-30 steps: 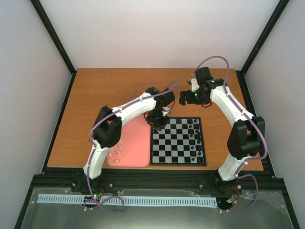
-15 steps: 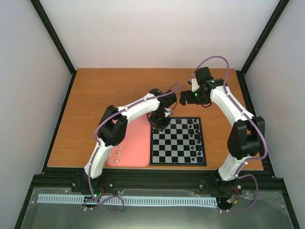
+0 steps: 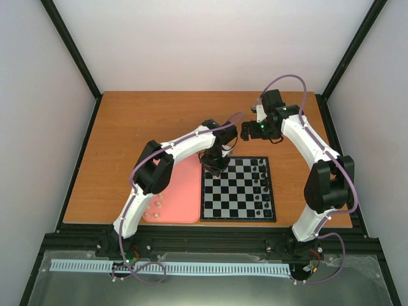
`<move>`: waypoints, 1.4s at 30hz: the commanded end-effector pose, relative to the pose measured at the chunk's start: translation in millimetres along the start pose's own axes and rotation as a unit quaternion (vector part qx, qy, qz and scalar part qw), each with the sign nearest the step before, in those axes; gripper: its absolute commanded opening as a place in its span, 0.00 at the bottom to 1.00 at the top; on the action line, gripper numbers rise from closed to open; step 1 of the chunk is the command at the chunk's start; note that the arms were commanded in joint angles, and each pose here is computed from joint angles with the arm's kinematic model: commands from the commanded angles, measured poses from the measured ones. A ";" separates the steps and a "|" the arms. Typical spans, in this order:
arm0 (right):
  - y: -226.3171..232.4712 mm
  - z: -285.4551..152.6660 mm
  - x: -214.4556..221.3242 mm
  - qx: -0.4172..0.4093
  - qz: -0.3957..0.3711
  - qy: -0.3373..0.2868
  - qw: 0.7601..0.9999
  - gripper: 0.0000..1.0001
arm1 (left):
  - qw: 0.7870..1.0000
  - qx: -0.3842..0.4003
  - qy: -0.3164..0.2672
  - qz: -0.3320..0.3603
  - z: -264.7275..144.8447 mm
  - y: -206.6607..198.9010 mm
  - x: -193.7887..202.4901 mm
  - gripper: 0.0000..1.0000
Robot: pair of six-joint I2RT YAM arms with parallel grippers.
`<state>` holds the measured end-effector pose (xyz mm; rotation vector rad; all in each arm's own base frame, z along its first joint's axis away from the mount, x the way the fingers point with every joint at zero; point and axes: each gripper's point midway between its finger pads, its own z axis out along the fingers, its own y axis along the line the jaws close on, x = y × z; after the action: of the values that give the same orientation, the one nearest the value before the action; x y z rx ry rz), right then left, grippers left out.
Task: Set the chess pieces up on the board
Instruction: Place the chess piece on the chessboard.
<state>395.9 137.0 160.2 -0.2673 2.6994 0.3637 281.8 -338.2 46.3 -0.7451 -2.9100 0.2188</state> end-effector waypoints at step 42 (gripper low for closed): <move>-4.0 -3.7 -6.7 0.005 0.005 -0.008 1.000 1.00 | 0.999 -0.007 -0.031 0.018 -8.8 -3.9 -10.2 0.26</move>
<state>396.0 136.7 160.3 -0.2666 2.6991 0.3607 289.8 -338.9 42.8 -0.7619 -2.9430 0.1978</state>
